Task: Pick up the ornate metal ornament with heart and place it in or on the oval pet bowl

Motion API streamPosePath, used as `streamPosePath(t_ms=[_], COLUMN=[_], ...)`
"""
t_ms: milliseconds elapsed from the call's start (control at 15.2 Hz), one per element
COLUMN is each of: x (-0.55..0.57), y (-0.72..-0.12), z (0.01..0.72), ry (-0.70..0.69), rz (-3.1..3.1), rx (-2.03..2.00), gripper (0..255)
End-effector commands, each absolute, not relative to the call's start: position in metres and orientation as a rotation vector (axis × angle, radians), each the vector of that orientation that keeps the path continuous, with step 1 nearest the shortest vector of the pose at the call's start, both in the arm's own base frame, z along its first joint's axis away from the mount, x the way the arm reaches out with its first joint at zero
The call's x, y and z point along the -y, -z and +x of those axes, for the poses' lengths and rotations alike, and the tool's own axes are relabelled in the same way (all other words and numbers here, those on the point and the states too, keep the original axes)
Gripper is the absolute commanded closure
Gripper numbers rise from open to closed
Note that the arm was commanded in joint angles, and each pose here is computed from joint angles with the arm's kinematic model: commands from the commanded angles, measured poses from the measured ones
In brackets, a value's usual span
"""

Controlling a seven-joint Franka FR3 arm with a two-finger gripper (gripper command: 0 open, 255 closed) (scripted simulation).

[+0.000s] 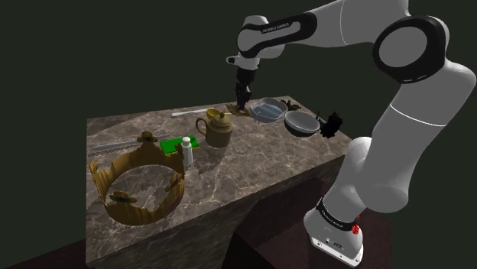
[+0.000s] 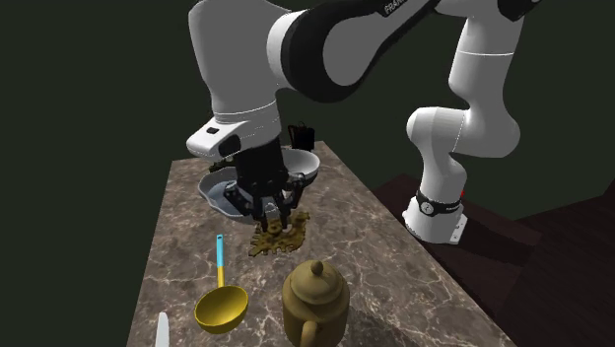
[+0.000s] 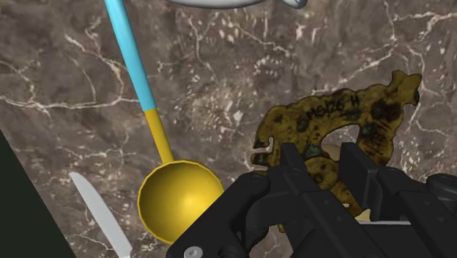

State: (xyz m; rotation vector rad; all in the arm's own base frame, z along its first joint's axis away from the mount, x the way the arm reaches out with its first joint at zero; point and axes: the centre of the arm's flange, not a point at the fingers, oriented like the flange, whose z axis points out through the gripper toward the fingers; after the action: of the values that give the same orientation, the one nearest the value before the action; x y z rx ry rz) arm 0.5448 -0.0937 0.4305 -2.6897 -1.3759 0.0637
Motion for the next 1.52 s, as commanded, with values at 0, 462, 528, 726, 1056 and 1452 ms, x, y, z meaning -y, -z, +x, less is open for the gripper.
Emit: streamPosePath(t_ms=[0,462,528,726,1056,1452], x=[0.094,0.094,0.094,0.133,0.198,0.276], y=[-0.441,-0.478,-0.482,-0.485,-0.490,-0.497], z=[0.545,0.545,0.545,0.538,0.527,0.514], ry=[-0.064,-0.064,-0.064,-0.064,-0.064,-0.064], rz=[-2.690,-2.690,-2.690,-2.690,-2.690,-2.690], rx=[1.376,1.376,1.376,1.376,1.376,1.376], gripper=[255,255,255,255,255,255])
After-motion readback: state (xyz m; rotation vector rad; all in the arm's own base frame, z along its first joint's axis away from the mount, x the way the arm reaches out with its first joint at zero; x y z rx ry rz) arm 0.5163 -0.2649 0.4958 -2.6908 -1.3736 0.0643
